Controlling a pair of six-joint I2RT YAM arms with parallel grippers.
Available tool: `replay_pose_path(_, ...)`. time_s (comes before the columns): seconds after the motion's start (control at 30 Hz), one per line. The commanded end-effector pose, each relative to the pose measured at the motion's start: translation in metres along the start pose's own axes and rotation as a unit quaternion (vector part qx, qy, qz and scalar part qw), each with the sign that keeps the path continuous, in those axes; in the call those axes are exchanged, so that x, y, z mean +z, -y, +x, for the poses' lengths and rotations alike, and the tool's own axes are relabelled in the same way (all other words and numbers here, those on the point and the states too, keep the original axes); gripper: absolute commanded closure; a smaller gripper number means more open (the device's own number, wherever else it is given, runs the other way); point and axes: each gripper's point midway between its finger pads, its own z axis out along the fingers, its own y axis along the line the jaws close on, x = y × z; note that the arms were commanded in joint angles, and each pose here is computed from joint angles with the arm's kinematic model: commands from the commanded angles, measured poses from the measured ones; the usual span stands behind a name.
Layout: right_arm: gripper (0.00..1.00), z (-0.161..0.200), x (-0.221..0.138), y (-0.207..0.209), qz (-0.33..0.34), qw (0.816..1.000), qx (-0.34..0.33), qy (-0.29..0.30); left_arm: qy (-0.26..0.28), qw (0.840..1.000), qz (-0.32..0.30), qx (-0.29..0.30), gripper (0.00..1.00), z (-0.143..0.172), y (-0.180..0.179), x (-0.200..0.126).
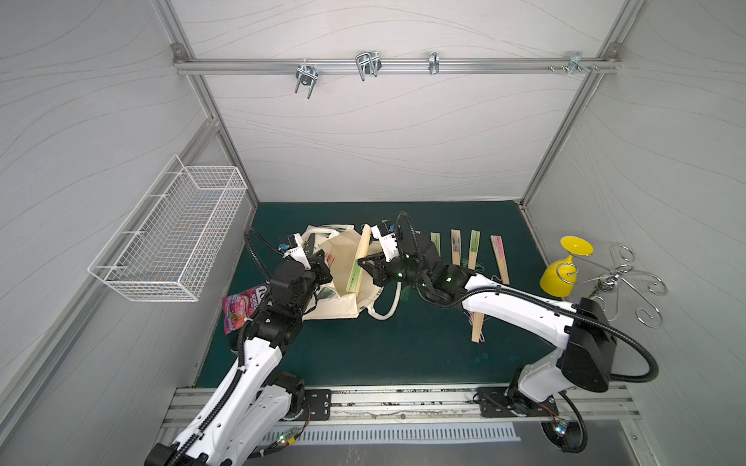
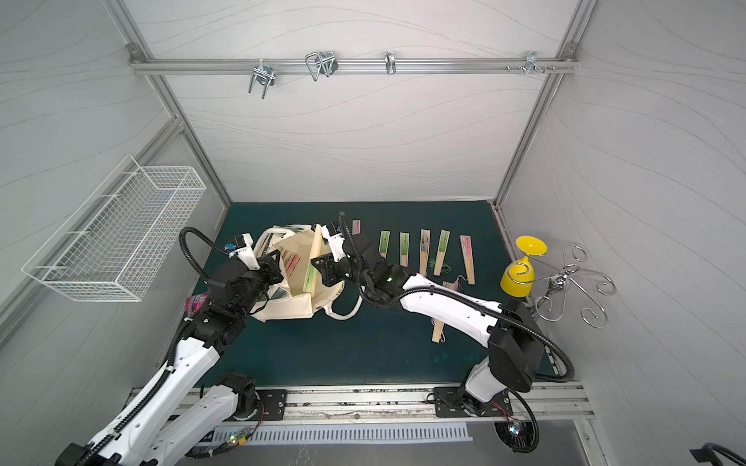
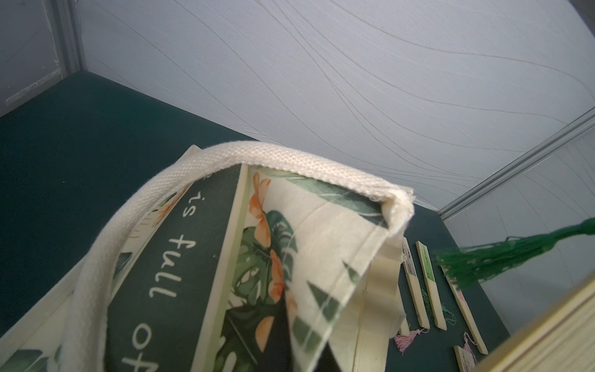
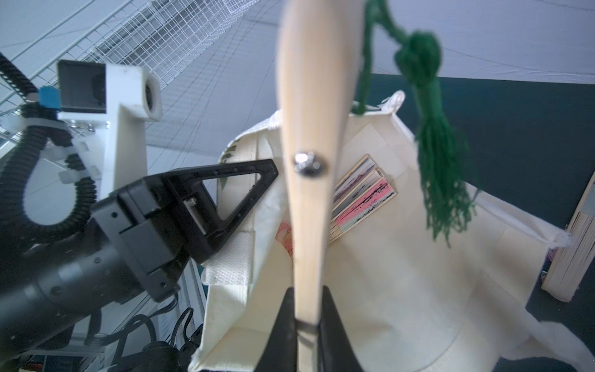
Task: Take out the folding fans from the tote bags
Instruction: Pick up the folding fan from the canvas bag, then place the folding fan at the center of the board.
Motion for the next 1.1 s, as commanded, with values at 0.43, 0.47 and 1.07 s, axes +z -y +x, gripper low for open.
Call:
replay_pose_path(0.43,1.00,-0.047,-0.065,-0.014,-0.016,0.998,-0.021,0.063,0.027,1.000,0.000,-0.001,1.00,-0.022,0.006,-0.002)
replay_pose_path(0.47,1.00,-0.048,-0.068,-0.014,-0.017,0.998,-0.021,0.065,0.025,1.000,0.000,-0.001,1.00,-0.021,0.006,-0.002)
replay_pose_path(1.07,1.00,-0.042,-0.122,0.041,0.079,0.994,0.022,0.074,0.003,1.000,0.001,0.007,1.00,-0.010,0.005,0.002)
